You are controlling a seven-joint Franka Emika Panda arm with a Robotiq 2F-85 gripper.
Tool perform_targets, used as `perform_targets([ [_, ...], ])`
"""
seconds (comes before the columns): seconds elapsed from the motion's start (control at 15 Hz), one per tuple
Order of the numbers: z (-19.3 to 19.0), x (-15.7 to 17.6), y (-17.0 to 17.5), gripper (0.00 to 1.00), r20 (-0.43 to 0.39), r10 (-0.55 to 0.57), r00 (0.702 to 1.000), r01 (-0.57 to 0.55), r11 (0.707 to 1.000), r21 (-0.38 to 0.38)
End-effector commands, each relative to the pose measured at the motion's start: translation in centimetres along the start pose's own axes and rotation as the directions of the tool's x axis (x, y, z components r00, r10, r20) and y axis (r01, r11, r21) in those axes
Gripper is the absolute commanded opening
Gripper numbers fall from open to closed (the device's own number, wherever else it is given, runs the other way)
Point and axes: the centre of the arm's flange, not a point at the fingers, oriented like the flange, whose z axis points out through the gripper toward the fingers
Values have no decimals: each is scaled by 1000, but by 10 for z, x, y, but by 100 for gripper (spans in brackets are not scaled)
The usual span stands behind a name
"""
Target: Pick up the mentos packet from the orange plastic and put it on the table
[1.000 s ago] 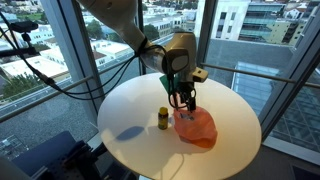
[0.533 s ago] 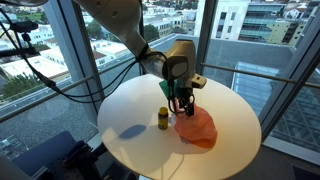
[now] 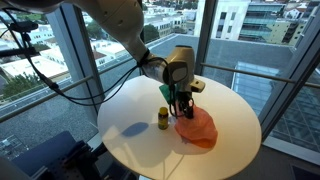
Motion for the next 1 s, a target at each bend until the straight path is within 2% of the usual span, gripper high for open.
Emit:
perform_targets([
  [0.0, 2, 8, -5, 77, -26, 21, 999, -21, 1000, -19],
  [0.13, 2, 9, -6, 66, -33, 20, 999, -21, 1000, -21],
  [0.27, 2, 10, -6, 47, -35, 25, 999, -26, 999, -23],
  [0.53, -6, 7, -5, 19, -42, 28, 999, -29, 1000, -12],
  [0.93, -22, 3, -3, 19, -56, 29, 998, -29, 1000, 5],
])
